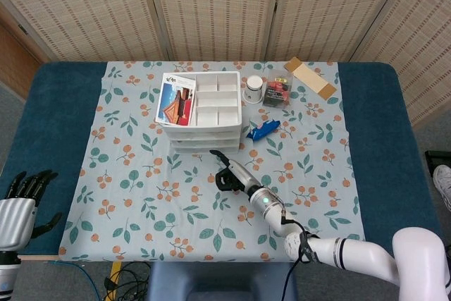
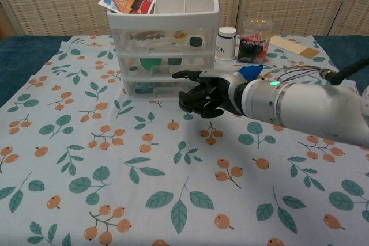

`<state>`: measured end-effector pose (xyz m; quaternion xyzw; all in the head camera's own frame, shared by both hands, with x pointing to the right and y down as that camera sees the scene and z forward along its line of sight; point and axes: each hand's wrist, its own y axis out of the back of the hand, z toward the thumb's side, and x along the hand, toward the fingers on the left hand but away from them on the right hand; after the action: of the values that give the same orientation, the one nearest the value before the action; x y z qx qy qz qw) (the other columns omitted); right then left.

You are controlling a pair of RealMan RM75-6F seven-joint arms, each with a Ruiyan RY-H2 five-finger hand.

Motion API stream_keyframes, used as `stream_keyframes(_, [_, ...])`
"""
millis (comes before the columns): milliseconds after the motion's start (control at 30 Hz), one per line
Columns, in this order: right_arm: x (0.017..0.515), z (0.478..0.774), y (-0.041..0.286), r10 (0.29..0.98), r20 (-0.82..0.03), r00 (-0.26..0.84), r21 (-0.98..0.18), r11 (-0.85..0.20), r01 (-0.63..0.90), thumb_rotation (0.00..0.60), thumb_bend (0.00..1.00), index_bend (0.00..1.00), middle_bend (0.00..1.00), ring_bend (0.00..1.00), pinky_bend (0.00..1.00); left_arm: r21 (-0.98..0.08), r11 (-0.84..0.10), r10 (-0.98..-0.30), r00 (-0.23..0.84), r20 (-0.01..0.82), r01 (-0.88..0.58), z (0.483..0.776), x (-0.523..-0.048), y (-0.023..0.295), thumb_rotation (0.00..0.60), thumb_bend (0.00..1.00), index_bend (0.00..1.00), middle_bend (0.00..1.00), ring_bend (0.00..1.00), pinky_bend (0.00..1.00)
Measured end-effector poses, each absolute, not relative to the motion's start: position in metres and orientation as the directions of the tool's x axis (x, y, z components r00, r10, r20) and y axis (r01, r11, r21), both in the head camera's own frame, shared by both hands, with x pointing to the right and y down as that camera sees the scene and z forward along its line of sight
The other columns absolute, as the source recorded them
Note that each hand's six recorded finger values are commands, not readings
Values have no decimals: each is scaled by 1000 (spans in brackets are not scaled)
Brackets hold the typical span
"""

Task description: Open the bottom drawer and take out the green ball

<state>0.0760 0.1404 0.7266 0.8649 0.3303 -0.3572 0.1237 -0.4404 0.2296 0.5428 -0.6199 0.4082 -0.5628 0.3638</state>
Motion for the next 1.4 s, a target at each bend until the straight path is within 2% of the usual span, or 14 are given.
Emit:
stream_keyframes(433, [45, 741, 124, 494, -701, 514, -21, -735, 677, 600, 714, 0, 784, 914, 1000, -908, -408, -913, 23, 407, -94, 545, -445, 230, 600, 203, 173, 176, 176, 87])
stream_keyframes(1233, [26, 751, 118, 488, -698, 525, -10, -739, 674, 600, 736, 0, 784, 914, 1000, -903, -420, -907, 10, 420, -88, 549, -450, 232, 600, 203, 173, 176, 176, 87])
stream_keyframes(1400, [25, 753, 117, 487, -697, 526, -10, -740, 672, 600, 736, 30, 784, 914, 1000, -903, -421, -907, 8, 421, -87, 549, -451, 232, 600, 203, 172, 176, 176, 87])
